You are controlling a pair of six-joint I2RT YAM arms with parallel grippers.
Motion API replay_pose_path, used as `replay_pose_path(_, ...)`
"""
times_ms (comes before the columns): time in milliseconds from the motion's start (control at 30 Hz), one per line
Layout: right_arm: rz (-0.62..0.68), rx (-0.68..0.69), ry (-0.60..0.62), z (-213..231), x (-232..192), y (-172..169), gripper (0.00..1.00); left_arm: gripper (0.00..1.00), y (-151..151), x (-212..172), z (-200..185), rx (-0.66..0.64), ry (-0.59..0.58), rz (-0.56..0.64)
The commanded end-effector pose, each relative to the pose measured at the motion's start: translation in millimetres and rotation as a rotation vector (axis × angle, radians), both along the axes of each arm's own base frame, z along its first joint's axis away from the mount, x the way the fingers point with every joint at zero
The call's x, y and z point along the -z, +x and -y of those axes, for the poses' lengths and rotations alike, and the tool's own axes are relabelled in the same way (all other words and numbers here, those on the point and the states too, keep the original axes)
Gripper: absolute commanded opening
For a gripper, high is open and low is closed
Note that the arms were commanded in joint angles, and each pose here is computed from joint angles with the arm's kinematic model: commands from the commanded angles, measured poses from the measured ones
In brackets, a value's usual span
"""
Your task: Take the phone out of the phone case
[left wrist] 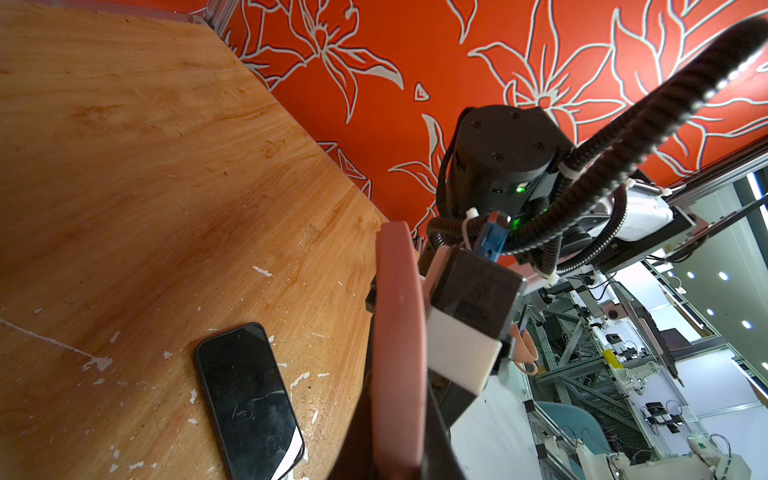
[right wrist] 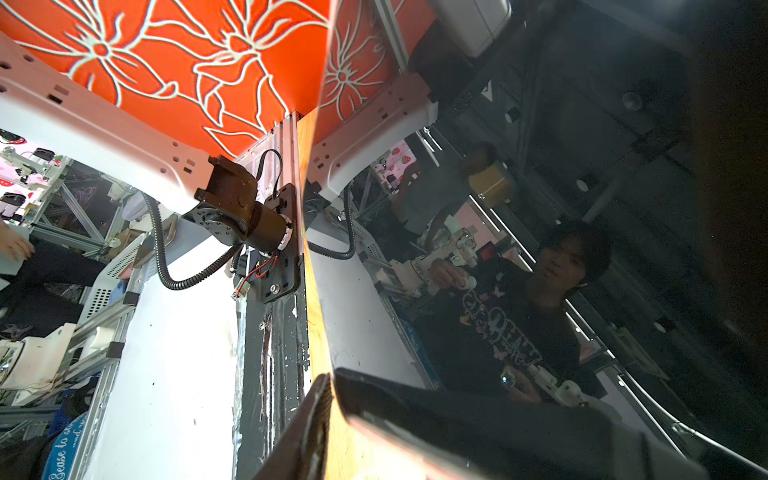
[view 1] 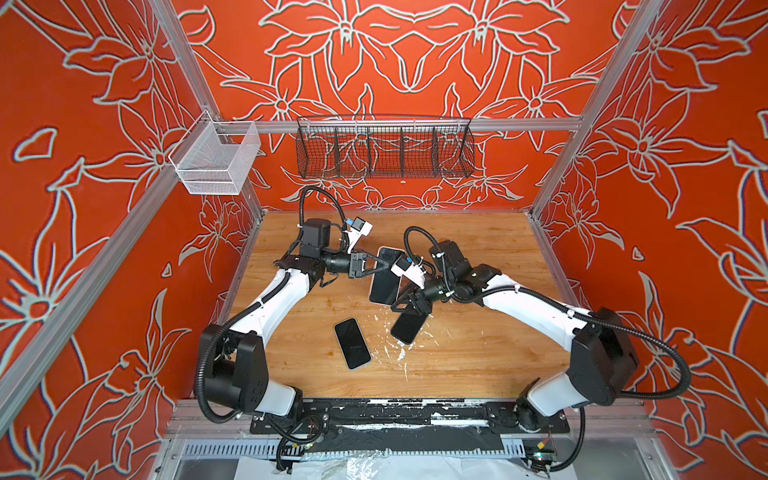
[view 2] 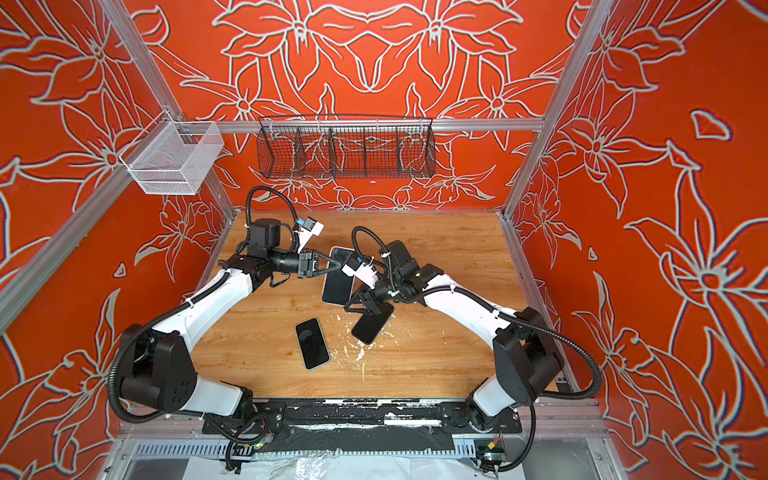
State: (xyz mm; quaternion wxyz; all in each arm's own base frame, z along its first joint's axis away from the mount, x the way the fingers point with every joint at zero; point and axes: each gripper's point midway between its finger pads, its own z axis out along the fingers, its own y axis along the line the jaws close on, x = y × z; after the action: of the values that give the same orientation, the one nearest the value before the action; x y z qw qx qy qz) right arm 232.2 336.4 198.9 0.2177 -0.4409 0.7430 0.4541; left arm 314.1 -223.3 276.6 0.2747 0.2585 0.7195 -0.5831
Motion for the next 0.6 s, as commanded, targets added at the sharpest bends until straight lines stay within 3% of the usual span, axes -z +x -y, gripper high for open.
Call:
replay_pose_path(0,0.062,-0.030,0.051,-3.1,-23.9,-3.3,0.33,0.00,-2.3,-9.2,1.0,0.036,-0.038,0.027)
replay_pose_path(567,0.071,-0.044,0.106,-8.1,-37.2,-7.6,0.09,0.00,8.2,-8.3,5.2,0.046,-0.112,-0.032)
